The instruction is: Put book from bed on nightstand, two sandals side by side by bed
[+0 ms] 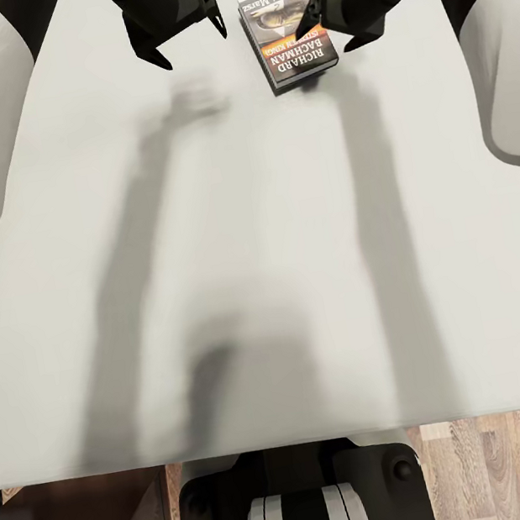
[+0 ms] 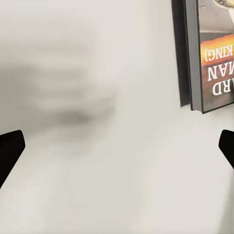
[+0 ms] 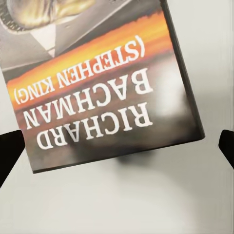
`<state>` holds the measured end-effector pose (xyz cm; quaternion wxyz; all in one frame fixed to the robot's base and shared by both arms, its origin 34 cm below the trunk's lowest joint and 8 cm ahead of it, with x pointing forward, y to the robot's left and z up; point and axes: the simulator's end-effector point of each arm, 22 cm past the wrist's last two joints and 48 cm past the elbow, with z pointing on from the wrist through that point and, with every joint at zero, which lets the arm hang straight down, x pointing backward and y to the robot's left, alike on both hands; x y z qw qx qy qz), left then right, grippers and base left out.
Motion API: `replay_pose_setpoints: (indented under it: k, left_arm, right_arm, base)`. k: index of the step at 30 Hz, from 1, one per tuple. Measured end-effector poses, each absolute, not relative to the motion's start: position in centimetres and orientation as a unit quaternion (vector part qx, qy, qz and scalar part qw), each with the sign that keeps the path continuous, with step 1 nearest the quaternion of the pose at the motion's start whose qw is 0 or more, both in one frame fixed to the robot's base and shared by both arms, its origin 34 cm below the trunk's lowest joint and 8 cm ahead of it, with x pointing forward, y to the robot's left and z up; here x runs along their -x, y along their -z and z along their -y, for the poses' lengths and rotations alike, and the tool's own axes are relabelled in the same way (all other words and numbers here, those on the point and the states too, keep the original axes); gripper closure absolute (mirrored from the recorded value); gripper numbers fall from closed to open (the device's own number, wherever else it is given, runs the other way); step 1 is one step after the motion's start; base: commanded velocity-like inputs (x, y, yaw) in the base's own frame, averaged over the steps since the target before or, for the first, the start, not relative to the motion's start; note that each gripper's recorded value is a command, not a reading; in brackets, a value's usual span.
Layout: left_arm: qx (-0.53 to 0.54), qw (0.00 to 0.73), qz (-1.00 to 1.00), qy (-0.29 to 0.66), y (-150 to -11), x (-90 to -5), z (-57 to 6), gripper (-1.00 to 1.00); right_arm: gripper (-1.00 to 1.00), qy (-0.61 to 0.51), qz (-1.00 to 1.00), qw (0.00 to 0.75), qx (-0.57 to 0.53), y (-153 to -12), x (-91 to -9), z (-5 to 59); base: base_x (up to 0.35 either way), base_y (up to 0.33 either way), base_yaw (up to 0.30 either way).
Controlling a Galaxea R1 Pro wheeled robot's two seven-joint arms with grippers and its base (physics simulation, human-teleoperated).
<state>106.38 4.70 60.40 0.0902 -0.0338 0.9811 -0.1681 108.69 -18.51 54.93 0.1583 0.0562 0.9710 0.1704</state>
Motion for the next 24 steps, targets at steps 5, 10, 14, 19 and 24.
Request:
replay_pose_setpoints:
  k: [5,10,14,19,24]
  left_arm:
    - [0.034,0.09,-0.981,0.168,-60.38,-106.36,-4.7,-1.0]
    - [0.034,0.09,-0.981,0.168,-60.36,-106.35,-4.69,-1.0]
    - [0.034,0.09,-0.981,0.168,-60.34,-106.33,-4.7,-1.0]
    - [0.034,0.09,-0.981,0.168,-60.33,-106.32,-4.69,-1.0]
    - [0.034,0.089,-0.981,0.169,-60.33,-106.32,-4.68,-1.0]
  right_arm:
    - [-1.0,-0.179,-0.969,0.159,-0.057,-55.06,-108.74,18.63]
    - [-1.0,-0.183,-0.968,0.16,-0.056,-55.11,-108.75,18.76]
    - [-1.0,-0.183,-0.968,0.16,-0.055,-55.1,-108.74,18.92]
    - [-1.0,-0.183,-0.969,0.16,-0.054,-55.09,-108.73,19.04]
    - [-1.0,-0.183,-0.969,0.16,-0.054,-55.09,-108.73,19.07]
  base:
    - [0.0,0.0,0.0]
    - [0.0,0.0,0.0]
    - [0.0,0.0,0.0]
    - [0.0,0.0,0.0]
    - [0.0,0.0,0.0]
